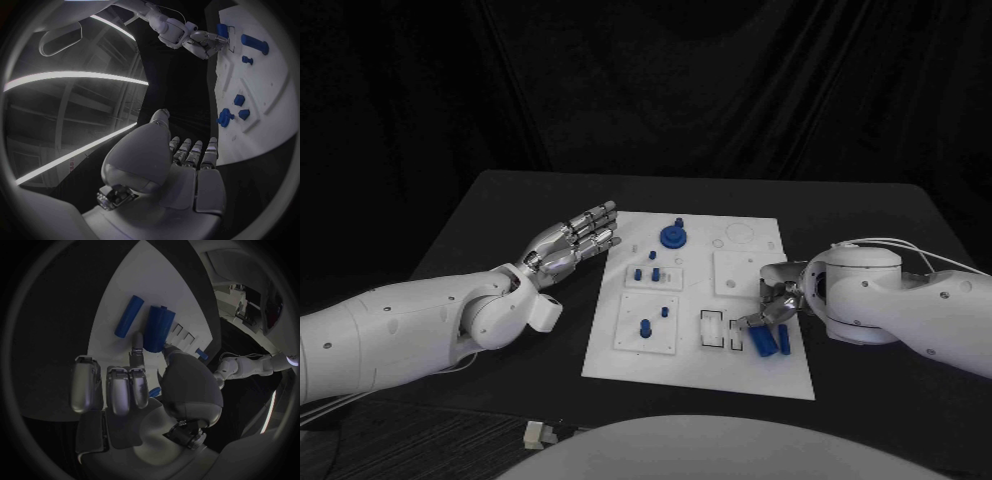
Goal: Assemble the parts on the task board
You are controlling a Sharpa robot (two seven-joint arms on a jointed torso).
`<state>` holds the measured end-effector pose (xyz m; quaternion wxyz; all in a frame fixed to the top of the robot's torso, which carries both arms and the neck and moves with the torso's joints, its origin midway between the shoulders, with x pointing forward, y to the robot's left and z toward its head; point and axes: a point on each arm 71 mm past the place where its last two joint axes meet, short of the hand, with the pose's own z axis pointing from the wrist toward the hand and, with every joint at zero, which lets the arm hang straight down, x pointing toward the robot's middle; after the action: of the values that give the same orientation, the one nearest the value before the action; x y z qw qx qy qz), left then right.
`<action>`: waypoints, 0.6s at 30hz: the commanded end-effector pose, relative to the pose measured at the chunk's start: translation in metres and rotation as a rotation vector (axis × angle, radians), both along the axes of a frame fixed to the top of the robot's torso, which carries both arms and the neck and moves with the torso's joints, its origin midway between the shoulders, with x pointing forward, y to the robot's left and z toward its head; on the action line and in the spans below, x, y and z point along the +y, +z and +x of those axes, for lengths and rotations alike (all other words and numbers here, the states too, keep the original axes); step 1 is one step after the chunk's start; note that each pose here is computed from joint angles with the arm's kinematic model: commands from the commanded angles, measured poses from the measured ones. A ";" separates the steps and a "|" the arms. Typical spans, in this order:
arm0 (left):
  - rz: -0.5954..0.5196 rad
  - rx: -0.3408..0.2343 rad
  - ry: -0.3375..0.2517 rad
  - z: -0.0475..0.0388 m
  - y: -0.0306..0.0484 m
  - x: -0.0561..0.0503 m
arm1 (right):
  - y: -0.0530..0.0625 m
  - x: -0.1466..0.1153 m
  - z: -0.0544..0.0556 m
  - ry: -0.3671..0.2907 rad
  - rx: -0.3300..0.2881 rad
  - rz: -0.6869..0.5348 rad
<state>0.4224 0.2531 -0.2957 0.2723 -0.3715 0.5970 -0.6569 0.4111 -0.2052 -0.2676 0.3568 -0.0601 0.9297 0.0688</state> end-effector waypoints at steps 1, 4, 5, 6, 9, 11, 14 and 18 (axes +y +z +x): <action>-0.018 -0.002 -0.006 -0.0006 0.0005 -0.001 | -0.002 -0.005 -0.002 -0.059 0.011 0.034; -0.017 -0.001 -0.005 -0.0005 0.0004 -0.001 | -0.002 -0.009 -0.003 -0.084 0.015 0.057; -0.017 -0.001 -0.005 -0.0005 0.0003 -0.001 | -0.001 -0.010 -0.003 -0.094 0.017 0.065; -0.017 -0.001 -0.005 -0.0005 0.0003 -0.001 | -0.001 -0.011 -0.004 -0.104 0.019 0.074; -0.016 -0.001 -0.005 -0.0005 0.0002 -0.001 | 0.000 -0.014 -0.005 -0.123 0.020 0.092; -0.016 0.000 -0.005 -0.0005 0.0001 -0.001 | 0.001 -0.016 -0.005 -0.136 0.018 0.103; -0.016 0.000 -0.005 -0.0005 0.0000 -0.001 | 0.002 -0.017 -0.005 -0.152 0.018 0.119; -0.015 0.001 -0.005 -0.0005 -0.0001 -0.002 | 0.005 -0.019 -0.005 -0.183 0.026 0.152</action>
<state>0.4224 0.2531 -0.2963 0.2718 -0.3719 0.5977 -0.6562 0.4054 -0.2247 -0.2647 0.3523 0.0180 0.9313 0.0910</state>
